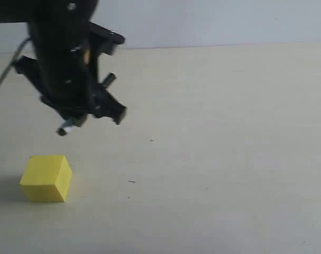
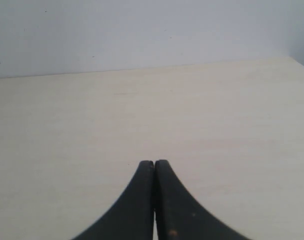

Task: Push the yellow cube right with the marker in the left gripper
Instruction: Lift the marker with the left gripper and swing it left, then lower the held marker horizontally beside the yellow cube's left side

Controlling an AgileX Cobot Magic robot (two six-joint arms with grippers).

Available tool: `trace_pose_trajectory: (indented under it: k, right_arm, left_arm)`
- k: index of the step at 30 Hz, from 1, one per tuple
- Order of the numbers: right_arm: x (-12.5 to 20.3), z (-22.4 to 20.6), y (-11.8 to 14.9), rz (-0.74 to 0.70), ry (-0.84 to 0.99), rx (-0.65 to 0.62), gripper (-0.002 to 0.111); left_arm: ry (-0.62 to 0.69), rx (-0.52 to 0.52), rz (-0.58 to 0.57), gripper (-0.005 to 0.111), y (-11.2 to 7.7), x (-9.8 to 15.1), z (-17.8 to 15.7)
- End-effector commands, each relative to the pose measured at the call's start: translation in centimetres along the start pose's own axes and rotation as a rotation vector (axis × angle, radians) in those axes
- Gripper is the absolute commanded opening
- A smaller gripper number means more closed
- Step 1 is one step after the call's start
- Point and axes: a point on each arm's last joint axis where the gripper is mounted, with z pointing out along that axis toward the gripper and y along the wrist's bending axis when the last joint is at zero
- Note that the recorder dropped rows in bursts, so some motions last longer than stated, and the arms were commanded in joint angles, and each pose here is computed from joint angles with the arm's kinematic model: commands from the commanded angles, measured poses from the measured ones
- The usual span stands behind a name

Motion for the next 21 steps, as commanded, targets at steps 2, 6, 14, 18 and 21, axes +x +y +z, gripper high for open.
trace_pose_trajectory:
  k: [2,6,14,18,21]
  right_arm:
    - [0.1,0.0,0.0,-0.007,-0.005,0.003,0.000]
    - [0.1,0.0,0.0,-0.007,-0.005,0.003,0.000]
    - [0.1,0.0,0.0,-0.005,-0.005,0.002,0.000]
    - [0.1,0.0,0.0,-0.005,-0.005,0.002,0.000]
    - [0.1,0.0,0.0,-0.005,-0.005,0.002,0.000]
  left_arm:
    - [-0.071,-0.197,-0.055,0.000,6.8,7.3,-2.4]
    - [-0.027,-0.230,-0.142,0.000,11.8,12.1,-2.2]
    - [0.054,-0.049,-0.333,0.000,17.6,15.2,-1.6]
    - [0.067,0.071,-0.202,0.000,18.4,13.6,0.2]
    - [0.142,0.066,0.027,0.000,19.0,12.9,2.3]
